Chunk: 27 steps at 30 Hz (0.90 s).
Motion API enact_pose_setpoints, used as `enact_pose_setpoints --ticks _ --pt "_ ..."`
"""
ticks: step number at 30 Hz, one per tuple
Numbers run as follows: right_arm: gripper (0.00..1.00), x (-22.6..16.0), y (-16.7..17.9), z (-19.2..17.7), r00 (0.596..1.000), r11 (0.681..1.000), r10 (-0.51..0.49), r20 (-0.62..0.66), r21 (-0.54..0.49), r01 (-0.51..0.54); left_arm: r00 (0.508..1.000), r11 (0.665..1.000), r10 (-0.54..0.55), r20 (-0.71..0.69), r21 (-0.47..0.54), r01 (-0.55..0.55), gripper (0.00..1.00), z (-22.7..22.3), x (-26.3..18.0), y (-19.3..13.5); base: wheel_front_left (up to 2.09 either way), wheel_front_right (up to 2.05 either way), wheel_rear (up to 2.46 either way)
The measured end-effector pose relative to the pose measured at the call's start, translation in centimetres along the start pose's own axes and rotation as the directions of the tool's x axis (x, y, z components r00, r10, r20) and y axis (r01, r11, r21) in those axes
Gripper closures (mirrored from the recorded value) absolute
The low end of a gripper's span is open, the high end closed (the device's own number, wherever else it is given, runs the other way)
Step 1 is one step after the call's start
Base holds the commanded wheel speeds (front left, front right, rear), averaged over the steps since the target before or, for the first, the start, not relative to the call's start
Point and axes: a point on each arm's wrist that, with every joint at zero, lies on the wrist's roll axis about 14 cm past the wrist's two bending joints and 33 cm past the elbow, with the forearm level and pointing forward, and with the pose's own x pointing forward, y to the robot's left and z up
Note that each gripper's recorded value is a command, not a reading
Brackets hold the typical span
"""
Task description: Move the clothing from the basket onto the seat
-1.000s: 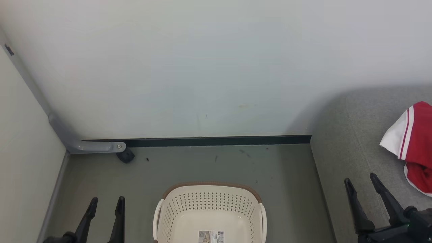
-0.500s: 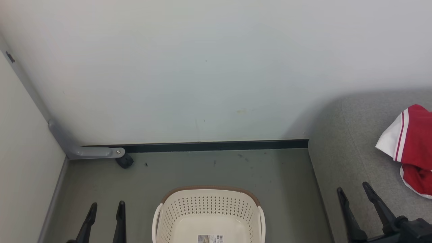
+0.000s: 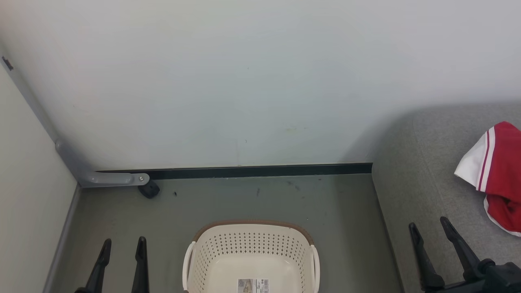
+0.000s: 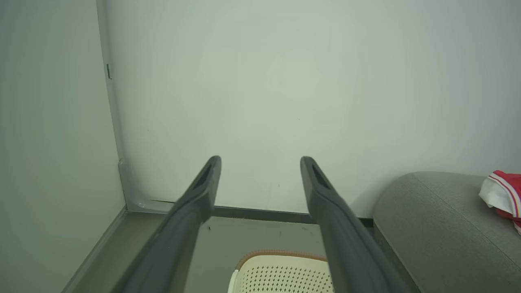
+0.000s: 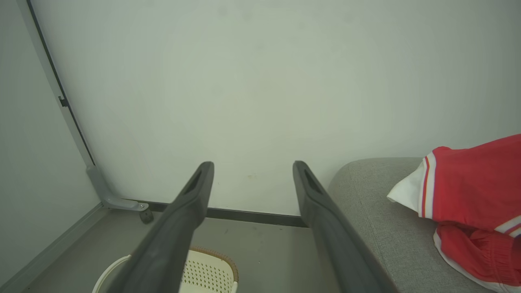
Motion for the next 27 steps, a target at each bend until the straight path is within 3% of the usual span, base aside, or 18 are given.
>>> enact_pose_setpoints --ticks 12,13,19,27 --pt "0.0 0.0 -0.1 -0.2 1.0 1.0 -0.006 -0.001 -0.007 0.006 1.0 1.0 -0.001 -0.013 0.003 0.001 0.0 -0.6 -0.1 -0.3 0.0 0.0 0.0" --pt "1.0 0.0 -0.1 -0.2 1.0 1.0 -0.007 -0.001 -0.006 0.007 1.0 1.0 -0.001 -0.014 0.001 0.001 1.0 -0.6 -0.1 -0.4 0.0 0.0 0.0" --pt "1.0 -0.9 0.7 -2.9 0.996 0.999 -0.017 -0.082 0.031 0.019 0.996 1.0 0.021 -0.083 -0.011 -0.022 1.0 -2.9 -0.9 -0.1 0.0 0.0 0.0" --pt "1.0 -0.9 -0.1 -3.3 0.993 0.991 -0.055 -0.108 0.113 0.068 0.991 0.994 0.051 -0.123 -0.09 -0.063 1.0 -3.6 -1.1 0.5 0.0 0.0 0.0"
